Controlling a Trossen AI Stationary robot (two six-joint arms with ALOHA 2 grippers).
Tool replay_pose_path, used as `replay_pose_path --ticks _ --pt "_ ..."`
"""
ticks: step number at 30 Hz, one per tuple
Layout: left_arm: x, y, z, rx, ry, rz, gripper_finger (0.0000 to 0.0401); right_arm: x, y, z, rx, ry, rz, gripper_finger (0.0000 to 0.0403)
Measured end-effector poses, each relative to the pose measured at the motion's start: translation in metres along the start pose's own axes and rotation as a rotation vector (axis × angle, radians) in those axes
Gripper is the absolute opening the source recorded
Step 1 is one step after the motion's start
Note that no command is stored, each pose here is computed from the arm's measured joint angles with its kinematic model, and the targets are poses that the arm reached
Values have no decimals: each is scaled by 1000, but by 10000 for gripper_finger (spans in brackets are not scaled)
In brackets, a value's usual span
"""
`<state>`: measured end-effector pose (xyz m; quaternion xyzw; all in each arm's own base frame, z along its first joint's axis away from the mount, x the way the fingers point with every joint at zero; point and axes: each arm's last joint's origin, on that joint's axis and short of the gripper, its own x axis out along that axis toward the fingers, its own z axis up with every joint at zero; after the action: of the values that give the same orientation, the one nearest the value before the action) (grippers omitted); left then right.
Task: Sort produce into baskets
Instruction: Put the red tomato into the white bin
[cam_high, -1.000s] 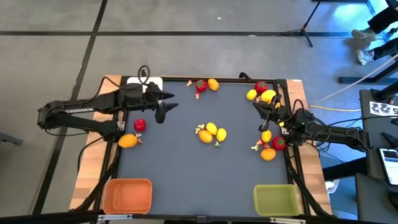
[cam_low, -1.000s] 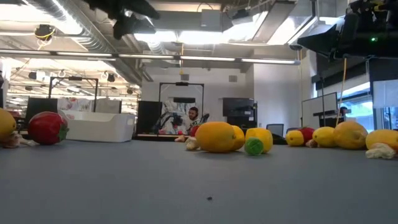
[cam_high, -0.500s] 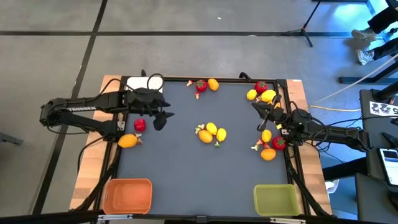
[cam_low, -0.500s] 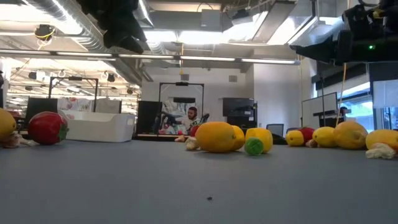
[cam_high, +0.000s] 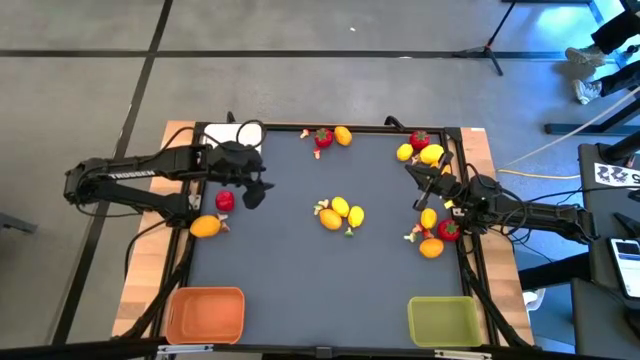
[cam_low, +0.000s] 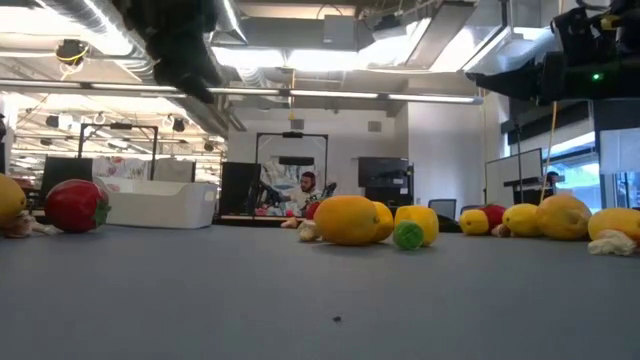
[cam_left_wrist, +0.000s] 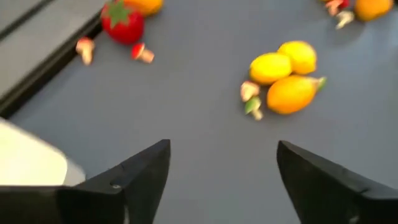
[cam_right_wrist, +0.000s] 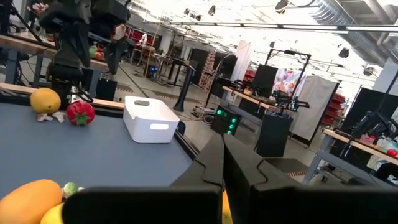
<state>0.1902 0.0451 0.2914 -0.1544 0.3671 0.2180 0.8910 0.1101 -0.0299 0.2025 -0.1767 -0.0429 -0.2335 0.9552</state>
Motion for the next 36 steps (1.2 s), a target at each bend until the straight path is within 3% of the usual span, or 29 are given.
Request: replay_pose_path --ticks 6,10,15,20,26,36 --pt "-1 9 -14 -110 161 53 361 0 0 0 4 0 0 5" --pt "-1 11 -17 -137 193 58 381 0 1 -2 1 16 5 5" --pt "-1 9 -17 -151 183 56 383 0 1 -3 25 29 9 5" --pt "-2 10 -21 -236 219 92 378 0 2 -4 22 42 15 5" --pt "7 12 -32 -333 387 203 377 0 1 -4 23 38 13 5" --pt "36 13 -47 -393 674 403 377 0 1 -4 22 40 14 5"
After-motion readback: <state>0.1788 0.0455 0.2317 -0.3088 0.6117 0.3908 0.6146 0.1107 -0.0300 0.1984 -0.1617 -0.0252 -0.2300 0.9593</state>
